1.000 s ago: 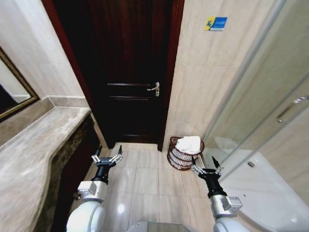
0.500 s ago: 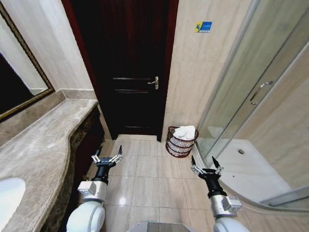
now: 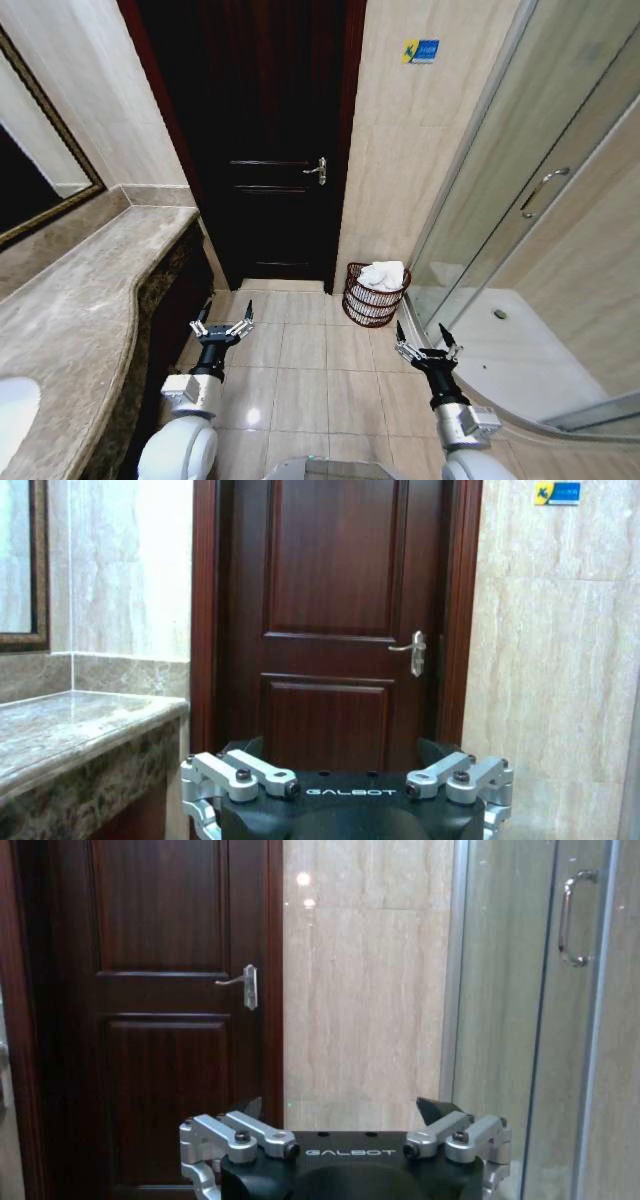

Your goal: Discard the used towel into the hamper.

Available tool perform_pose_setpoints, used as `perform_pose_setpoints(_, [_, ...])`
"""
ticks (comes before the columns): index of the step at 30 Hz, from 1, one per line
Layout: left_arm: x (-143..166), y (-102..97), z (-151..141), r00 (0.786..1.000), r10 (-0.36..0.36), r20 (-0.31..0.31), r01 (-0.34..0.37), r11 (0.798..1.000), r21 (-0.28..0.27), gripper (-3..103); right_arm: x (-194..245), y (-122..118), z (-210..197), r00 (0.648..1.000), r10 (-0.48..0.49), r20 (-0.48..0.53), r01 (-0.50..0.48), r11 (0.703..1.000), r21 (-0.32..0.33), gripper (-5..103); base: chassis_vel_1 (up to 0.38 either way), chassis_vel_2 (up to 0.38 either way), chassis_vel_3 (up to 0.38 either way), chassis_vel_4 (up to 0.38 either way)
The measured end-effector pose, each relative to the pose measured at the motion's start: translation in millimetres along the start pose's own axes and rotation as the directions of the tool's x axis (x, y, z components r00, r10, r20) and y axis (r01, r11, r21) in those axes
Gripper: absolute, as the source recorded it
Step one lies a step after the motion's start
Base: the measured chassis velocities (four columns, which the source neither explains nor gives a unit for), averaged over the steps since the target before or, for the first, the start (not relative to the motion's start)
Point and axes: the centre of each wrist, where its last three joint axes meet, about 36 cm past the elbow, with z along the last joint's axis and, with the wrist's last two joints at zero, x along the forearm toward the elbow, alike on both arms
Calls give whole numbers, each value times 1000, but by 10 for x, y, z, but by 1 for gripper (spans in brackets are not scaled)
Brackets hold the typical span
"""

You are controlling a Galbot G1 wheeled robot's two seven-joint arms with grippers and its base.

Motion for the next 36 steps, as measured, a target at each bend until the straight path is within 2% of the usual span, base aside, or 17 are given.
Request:
perform_pose_setpoints(13, [2, 0, 1, 1000, 0, -1, 0, 1000, 0, 100, 1, 0, 1, 1000, 0, -1, 0, 1000, 0, 100, 150, -147, -149, 142])
perform_pose_setpoints(36, [0, 0, 0, 1000, 0, 0, 0, 1000, 0, 100, 0, 0, 0, 1000, 0, 0, 0, 1000, 0, 100, -4, 0, 6, -7])
